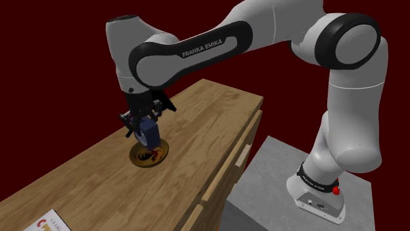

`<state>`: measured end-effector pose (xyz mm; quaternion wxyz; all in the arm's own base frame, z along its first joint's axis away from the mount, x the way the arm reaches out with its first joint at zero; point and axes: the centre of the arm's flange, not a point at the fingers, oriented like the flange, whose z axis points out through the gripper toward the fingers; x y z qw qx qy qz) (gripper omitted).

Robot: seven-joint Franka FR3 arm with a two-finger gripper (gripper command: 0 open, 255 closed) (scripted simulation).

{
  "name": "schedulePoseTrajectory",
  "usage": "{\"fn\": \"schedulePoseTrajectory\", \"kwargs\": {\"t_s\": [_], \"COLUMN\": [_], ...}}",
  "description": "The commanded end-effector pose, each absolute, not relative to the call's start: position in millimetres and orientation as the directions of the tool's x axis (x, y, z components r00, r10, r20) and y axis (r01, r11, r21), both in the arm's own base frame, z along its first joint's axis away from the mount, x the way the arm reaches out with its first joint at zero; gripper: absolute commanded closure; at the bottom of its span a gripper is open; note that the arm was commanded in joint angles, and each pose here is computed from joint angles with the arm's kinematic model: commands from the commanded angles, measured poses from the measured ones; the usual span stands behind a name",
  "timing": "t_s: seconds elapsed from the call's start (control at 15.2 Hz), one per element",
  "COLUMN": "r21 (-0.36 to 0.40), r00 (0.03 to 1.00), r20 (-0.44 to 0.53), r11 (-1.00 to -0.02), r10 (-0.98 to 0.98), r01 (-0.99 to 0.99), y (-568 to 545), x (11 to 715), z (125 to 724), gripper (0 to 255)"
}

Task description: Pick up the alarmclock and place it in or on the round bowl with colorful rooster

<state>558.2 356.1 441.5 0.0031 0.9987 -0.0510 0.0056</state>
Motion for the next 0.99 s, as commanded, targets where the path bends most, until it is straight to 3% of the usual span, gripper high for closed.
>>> {"fn": "schedulePoseTrajectory", "kwargs": {"t_s": [0.0, 0.4, 0.92], "r21": [0.005, 0.005, 0.005], "r00": [0.995, 0.995, 0.995], "r20": [0.012, 0.012, 0.012], "r11": [-0.995, -0.995, -0.995], "r10": [-0.102, -0.102, -0.102], "r01": [-0.102, -0.102, -0.102], "y": [356.4, 356.4, 356.4], "x": [558.1, 558.1, 558.1], "z": [429.7, 397.1, 397.1], "gripper": [255, 255, 255]}}
